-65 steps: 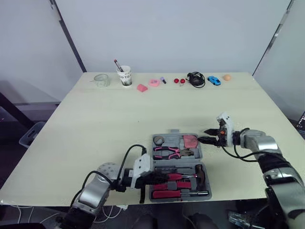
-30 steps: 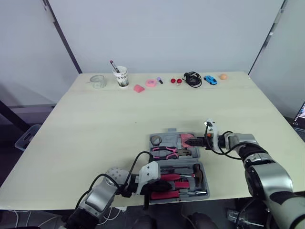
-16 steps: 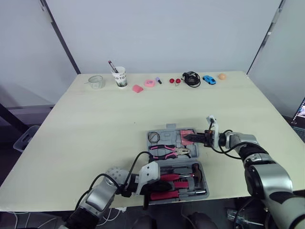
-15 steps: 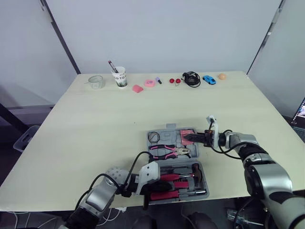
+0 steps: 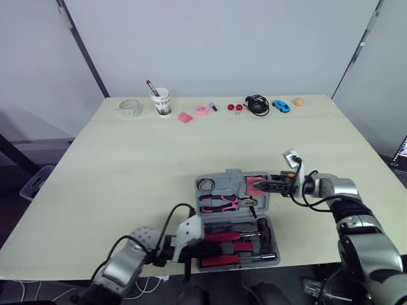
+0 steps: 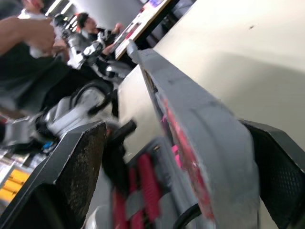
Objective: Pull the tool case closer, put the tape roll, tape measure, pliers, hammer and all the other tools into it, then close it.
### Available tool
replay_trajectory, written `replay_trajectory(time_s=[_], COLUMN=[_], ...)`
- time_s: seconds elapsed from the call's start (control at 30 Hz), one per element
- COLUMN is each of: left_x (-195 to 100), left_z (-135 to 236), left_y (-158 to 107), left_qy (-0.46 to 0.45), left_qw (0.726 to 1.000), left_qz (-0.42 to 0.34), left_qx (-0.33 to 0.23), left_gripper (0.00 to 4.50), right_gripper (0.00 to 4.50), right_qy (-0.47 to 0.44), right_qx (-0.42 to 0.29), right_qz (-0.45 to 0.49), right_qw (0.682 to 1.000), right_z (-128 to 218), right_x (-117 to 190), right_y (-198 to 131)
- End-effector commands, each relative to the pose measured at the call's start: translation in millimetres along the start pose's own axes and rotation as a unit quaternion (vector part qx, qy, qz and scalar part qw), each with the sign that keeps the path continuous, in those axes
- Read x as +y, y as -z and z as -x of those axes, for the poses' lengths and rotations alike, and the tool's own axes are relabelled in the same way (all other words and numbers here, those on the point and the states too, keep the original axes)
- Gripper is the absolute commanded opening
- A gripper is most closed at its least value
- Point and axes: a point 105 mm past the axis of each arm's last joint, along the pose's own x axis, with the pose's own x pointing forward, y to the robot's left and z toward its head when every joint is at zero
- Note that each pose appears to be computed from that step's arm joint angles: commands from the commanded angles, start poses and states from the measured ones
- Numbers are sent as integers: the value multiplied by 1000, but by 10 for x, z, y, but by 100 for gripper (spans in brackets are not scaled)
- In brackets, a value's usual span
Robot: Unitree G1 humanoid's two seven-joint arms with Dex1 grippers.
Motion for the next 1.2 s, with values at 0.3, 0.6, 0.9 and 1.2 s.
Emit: replay_trajectory(time_s=[0.3, 0.6, 0.9, 1.2], left_x=[19, 136, 238, 271], left_z=[832, 1092, 1247, 1470], left_y=[40, 80, 47, 125], left_qy=[-56, -155, -245, -335], left_qw=[998, 987, 966, 937], left_qz=[-5, 23, 45, 75], left_qx=[13, -23, -63, -66], left_gripper=[0, 0, 178, 439], right_gripper=[446, 446, 450, 450], right_qy=[-22, 104, 277, 390], right_qx=[17, 8, -37, -43], right_qz=[58, 124, 234, 264], right_qw=[998, 987, 931, 881], right_z=[117, 391, 871, 1375], right_x=[666, 824, 760, 713], right_y=[110, 455, 542, 629])
